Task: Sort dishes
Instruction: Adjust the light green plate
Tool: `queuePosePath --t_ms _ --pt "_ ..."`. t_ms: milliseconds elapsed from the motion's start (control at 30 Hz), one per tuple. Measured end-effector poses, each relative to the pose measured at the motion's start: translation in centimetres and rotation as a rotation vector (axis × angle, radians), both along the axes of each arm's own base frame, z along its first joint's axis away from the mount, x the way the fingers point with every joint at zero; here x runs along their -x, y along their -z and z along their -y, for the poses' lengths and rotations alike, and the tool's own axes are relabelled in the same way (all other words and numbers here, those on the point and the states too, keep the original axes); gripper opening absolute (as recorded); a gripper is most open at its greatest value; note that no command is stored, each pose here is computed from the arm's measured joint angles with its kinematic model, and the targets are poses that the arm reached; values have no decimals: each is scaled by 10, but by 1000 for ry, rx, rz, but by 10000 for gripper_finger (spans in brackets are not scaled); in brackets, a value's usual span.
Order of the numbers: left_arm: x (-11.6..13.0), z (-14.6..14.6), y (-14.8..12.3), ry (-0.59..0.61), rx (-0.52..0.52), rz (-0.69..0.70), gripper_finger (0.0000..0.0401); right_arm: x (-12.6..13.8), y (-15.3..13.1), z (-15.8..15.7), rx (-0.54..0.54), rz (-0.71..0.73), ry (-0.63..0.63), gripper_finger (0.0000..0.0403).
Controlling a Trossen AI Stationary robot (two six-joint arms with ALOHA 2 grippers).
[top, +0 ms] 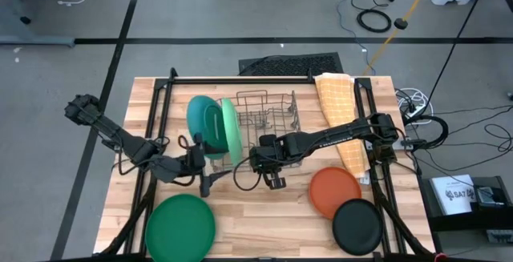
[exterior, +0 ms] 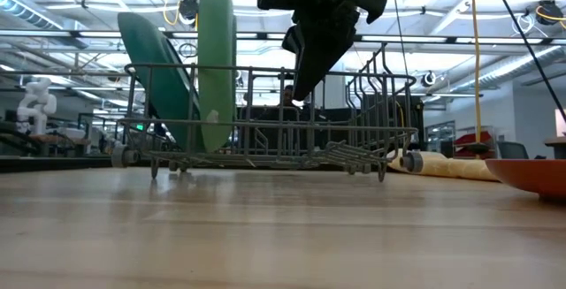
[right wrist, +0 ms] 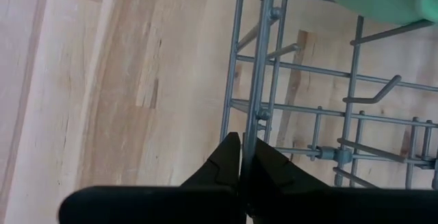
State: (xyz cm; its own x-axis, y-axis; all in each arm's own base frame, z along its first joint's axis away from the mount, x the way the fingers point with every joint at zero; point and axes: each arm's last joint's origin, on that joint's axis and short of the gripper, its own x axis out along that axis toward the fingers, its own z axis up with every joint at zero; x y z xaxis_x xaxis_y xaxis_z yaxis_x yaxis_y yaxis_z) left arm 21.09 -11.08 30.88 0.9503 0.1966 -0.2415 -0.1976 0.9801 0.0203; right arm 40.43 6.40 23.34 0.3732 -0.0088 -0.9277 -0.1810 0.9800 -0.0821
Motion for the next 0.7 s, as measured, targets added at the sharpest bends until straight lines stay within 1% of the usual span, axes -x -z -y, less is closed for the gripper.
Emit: queuePosePath --t_ms 100,267,333,400,500,600,700 --pt "1 -1 1 -95 56 20 302 0 0 0 1 1 1 4" --pt "1 -1 4 -126 124 26 302 0 0 0 3 2 3 4" --pt "1 -2 5 -172 139 35 302 0 0 1 3 3 4 4" --pt "3 -5 9 -228 144 15 302 0 0 1 3 4 4 4" --pt "2 -12 18 -299 179 -25 302 -1 0 0 4 11 3 4" --pt "-4 -14 24 -322 194 -41 302 -2 0 0 6 22 -4 4" --pt "-13 -15 28 -308 193 -53 302 -2 0 1 8 26 -5 4"
